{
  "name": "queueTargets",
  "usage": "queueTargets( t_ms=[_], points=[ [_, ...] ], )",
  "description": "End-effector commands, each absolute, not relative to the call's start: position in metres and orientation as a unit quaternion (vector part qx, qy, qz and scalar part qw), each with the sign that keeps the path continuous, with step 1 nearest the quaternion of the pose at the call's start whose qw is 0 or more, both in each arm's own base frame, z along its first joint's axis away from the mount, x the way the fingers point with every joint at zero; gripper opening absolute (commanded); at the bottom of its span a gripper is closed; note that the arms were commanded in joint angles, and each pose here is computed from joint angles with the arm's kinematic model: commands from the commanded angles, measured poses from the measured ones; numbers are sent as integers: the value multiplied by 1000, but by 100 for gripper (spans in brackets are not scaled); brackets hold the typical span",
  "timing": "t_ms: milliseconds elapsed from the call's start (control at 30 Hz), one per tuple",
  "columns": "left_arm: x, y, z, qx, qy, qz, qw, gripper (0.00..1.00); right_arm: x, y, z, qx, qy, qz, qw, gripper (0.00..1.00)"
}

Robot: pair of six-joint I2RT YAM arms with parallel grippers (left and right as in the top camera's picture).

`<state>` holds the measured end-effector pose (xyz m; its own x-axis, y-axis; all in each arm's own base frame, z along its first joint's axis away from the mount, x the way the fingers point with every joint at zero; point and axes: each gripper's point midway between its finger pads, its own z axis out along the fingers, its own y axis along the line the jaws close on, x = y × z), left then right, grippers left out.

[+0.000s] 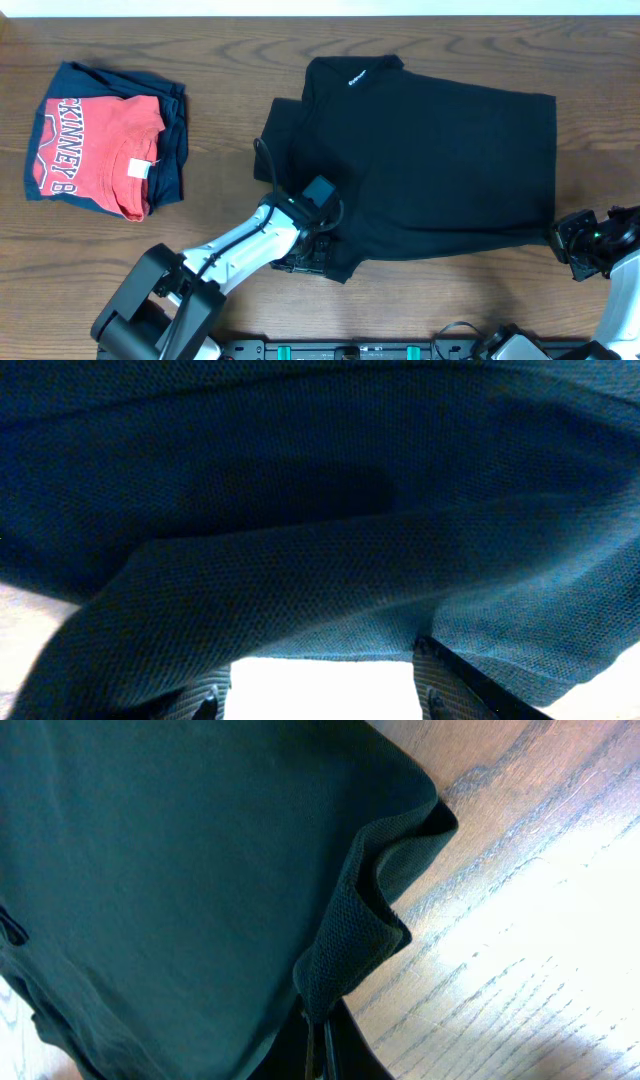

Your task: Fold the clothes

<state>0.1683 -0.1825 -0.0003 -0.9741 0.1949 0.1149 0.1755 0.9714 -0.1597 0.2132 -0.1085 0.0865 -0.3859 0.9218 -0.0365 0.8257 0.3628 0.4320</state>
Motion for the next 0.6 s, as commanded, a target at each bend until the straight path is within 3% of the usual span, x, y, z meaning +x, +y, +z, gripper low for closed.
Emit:
queueTargets(
  t_ms=[0, 133, 233, 400, 567],
  points=[
    [164, -181, -3, -105, -988, 82, 79, 56, 217, -110, 93, 531, 816, 179, 145, 1],
    [164, -181, -3, -111, -987, 83, 79, 40, 216, -109, 92, 531, 816, 179, 143, 1],
    [164, -181, -3, -118, -986, 84, 78, 36, 216, -109, 92, 532, 816, 179, 141, 1],
    [163, -181, -3, -118, -986, 83, 79, 11, 215, -108, 92, 532, 816, 180, 140, 1],
    [161, -178, 1, -123, -986, 78, 88, 6, 215, -108, 92, 532, 816, 180, 139, 1]
  ],
)
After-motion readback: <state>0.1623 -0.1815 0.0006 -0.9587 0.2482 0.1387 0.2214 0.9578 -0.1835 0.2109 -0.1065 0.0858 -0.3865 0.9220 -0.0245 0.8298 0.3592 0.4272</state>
